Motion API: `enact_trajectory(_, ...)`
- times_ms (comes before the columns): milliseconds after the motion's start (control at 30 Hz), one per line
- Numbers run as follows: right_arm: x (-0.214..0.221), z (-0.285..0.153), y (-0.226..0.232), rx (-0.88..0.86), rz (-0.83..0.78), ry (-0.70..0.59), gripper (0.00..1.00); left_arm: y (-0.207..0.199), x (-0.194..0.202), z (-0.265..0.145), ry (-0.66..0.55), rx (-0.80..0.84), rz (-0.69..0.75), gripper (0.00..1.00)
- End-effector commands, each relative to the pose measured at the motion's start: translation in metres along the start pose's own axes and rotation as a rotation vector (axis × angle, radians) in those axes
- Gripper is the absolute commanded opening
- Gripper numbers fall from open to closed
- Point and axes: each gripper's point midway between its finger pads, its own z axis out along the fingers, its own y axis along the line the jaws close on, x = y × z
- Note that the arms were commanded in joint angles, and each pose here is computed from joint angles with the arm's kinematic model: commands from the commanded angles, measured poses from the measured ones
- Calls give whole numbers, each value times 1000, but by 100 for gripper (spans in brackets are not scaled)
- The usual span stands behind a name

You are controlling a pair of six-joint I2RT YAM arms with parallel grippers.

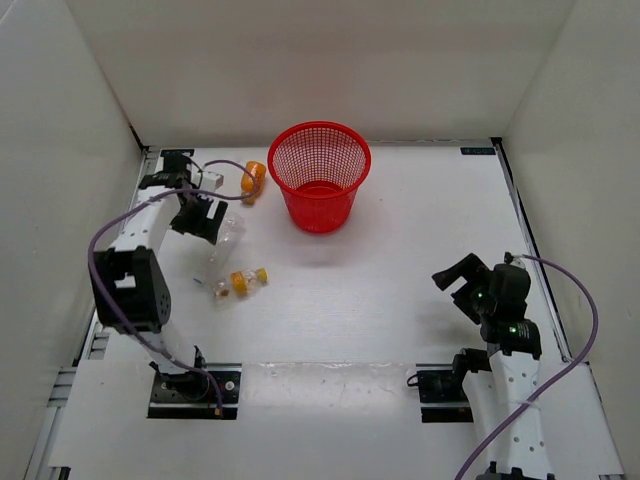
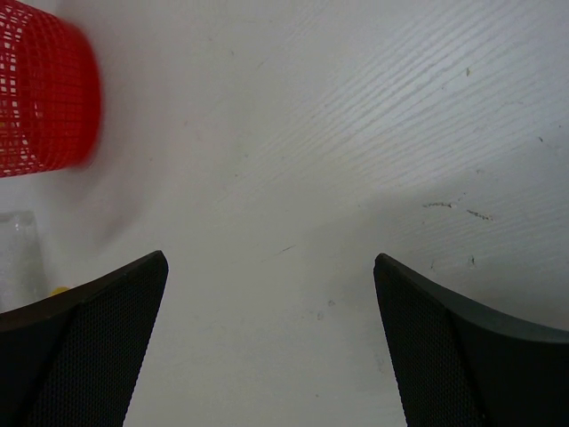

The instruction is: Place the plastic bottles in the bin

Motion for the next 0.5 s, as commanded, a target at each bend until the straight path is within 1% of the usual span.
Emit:
enact_trajectory(0,-20,-8,20,-64,-60,-62,100,-26,-17,4,2,9,54,100)
enact_trajectory(67,-19,-7,14,-43,-57,-67,100,-25,-21,19,30,5,73,100)
enact_trajectory(167,-20,-6,8,-20,-56,-85,100,-31,-33,38,69,60,79,100)
enact_trajectory(200,-21,-6,8,-13,-45,-91,100,-34,-37,42,74,81,78,100)
enact_trajectory(233,-23,-6,6,-5,-45,-97,100,-32,-49,42,50,82,67,100)
enact_trajectory(267,-22,-5,5,1,-43,-90,100,-33,-45,54,88,94,55,100)
enact_trajectory(333,-24,-3,7,6,-42,-84,100,-29,-41,66,126,66,35,100)
enact_trajectory(367,-26,-2,8,13,-40,-75,100,-28,-42,72,125,65,35,100)
enact_trajectory(433,-32,-4,13,10,-50,-79,100,-21,-28,82,154,50,-6,100)
enact_trajectory(467,-33,-4,14,12,-50,-77,100,-23,-22,85,159,51,-7,94)
